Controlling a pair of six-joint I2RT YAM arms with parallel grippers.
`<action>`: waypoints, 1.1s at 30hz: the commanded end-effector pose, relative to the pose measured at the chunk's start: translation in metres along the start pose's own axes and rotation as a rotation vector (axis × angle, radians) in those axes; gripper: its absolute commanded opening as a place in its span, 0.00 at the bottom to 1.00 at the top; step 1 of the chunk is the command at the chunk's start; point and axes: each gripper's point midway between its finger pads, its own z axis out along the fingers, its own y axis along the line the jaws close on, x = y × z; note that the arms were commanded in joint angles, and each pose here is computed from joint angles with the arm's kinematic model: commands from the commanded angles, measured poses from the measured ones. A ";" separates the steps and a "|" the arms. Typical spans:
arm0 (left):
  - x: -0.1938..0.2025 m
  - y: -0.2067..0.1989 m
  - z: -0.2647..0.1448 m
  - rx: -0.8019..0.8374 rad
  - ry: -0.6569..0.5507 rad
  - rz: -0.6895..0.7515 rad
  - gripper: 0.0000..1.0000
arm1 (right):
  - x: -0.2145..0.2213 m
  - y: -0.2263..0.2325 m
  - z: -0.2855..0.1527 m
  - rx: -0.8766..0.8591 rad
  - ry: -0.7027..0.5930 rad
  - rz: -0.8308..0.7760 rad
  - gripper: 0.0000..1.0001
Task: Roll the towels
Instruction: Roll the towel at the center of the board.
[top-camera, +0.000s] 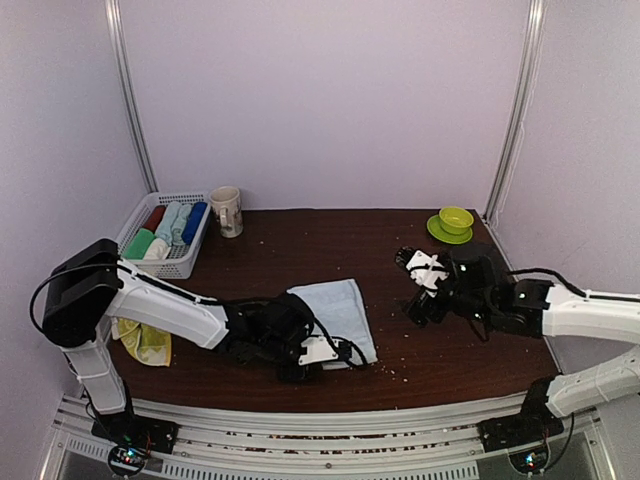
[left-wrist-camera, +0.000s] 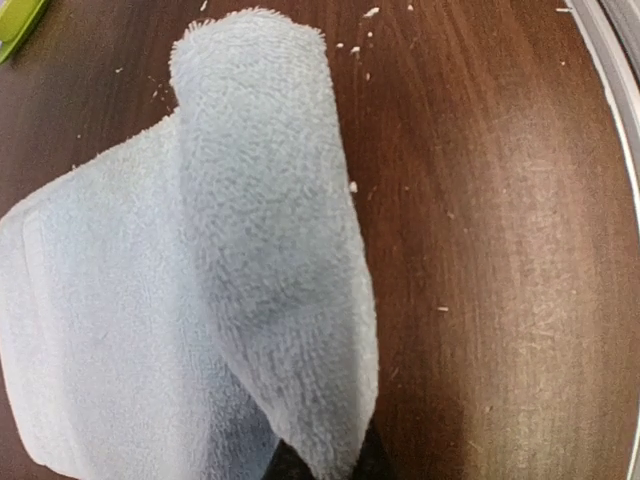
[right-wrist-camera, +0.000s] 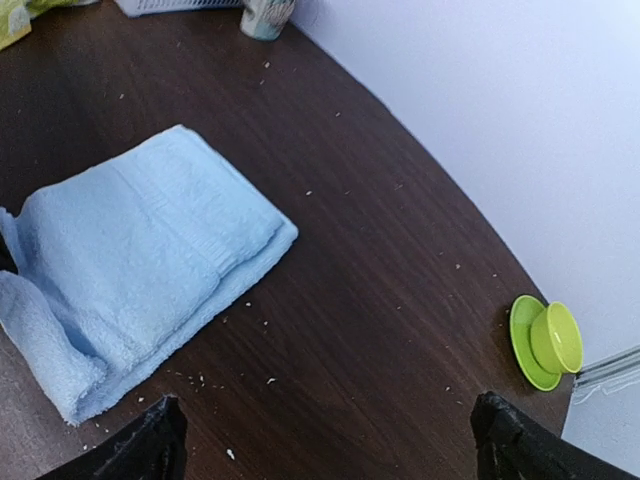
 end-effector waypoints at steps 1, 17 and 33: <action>0.018 -0.038 0.007 0.273 0.083 -0.139 0.00 | -0.036 -0.020 -0.034 0.115 -0.270 0.073 1.00; 0.029 -0.043 0.003 0.631 0.141 -0.375 0.00 | -0.024 0.104 -0.067 -0.016 -0.272 -0.519 0.98; 0.026 -0.034 0.019 0.746 0.158 -0.459 0.00 | 0.020 0.154 -0.021 -0.045 -0.058 -0.834 0.90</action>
